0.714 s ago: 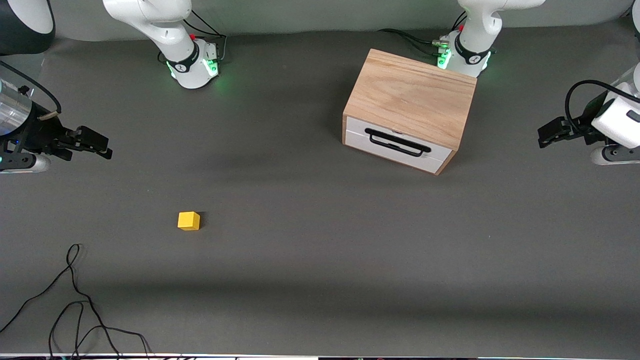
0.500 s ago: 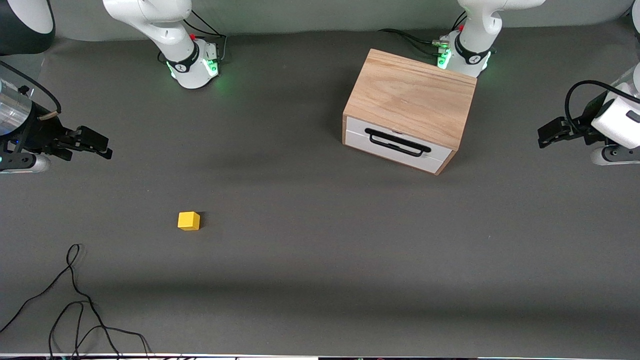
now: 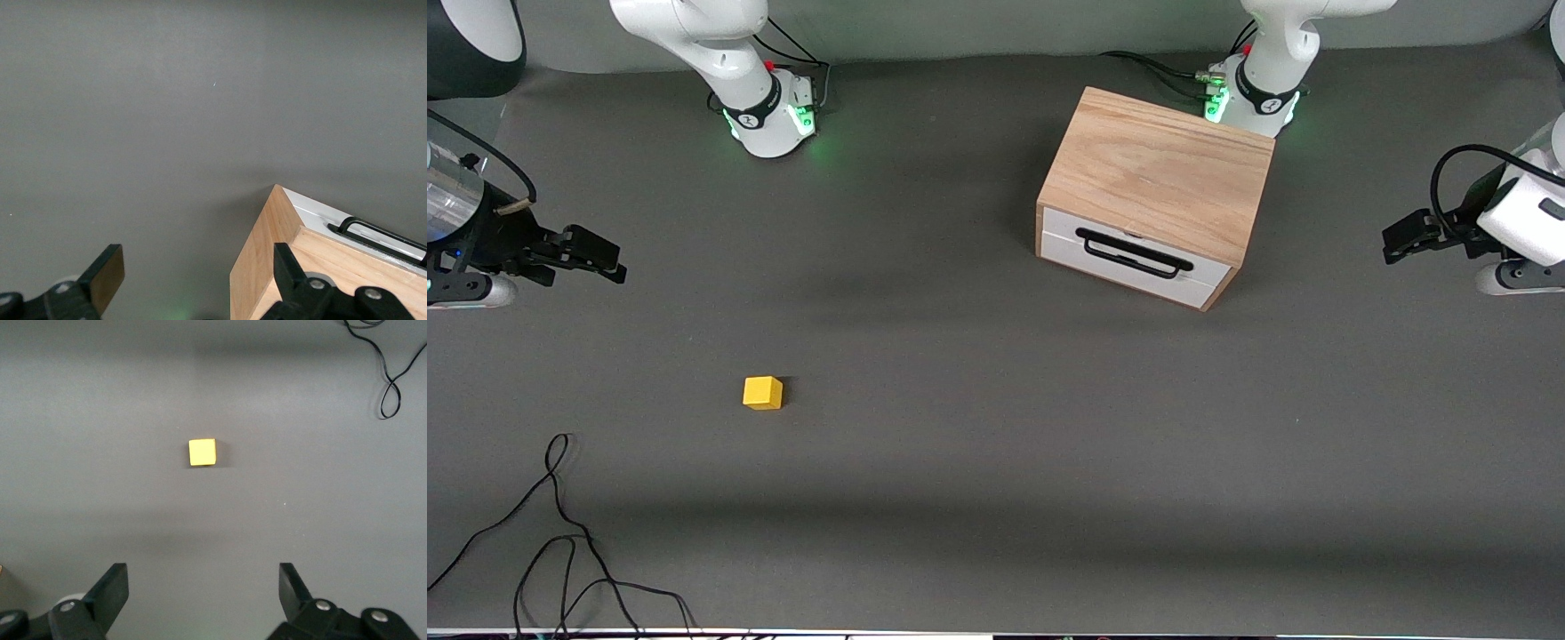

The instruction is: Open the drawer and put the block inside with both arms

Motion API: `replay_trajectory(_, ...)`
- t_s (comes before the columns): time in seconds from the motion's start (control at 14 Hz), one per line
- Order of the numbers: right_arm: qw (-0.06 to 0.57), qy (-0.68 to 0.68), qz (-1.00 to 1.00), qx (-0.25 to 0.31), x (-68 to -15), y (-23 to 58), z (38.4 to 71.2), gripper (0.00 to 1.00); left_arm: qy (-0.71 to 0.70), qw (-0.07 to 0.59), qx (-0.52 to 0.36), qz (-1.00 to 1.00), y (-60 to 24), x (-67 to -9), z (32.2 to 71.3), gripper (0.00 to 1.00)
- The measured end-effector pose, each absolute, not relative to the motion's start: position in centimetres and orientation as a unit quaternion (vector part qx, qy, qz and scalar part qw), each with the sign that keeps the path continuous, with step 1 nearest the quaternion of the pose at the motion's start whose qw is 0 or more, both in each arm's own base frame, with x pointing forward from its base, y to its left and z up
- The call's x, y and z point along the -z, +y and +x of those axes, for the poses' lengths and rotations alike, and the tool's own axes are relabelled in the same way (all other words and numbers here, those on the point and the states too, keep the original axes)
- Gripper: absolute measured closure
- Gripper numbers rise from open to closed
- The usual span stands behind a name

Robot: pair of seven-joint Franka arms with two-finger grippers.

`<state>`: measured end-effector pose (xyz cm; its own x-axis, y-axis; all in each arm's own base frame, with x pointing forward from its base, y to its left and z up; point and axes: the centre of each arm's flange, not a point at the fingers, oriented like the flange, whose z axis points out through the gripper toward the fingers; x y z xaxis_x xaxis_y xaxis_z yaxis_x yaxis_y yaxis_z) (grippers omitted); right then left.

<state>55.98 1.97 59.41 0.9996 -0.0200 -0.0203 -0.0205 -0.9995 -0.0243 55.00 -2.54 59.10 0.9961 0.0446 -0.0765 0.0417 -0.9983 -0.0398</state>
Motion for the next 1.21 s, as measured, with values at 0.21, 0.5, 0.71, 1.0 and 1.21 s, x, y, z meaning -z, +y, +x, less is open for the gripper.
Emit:
replay_trajectory(0.21,0.013,0.01,-1.0,-0.023,-57.7,1.9,56.8,0.0,-0.094,0.004,-0.045,-0.995,-3.5,-59.0,54.8,0.0)
replay_trajectory(0.5,0.014,0.013,-0.999,-0.03,-53.4,1.7,59.4,0.0,-0.236,0.005,-0.043,-0.971,-11.4,-59.4,53.8,0.0)
replay_trajectory(0.71,0.015,0.014,-0.999,-0.042,-50.5,1.6,60.7,0.0,-0.356,0.013,-0.04,-0.934,-18.7,-59.5,51.9,0.0)
replay_trajectory(1.0,0.016,0.014,-0.999,-0.035,-45.8,1.7,61.5,0.0,-0.506,0.027,-0.046,-0.861,-27.2,-58.4,49.5,0.0)
replay_trajectory(1.21,0.016,0.008,-0.999,-0.03,-44.1,2.6,61.4,0.0,-0.556,0.037,-0.052,-0.829,-31.2,-57.4,47.9,0.0)
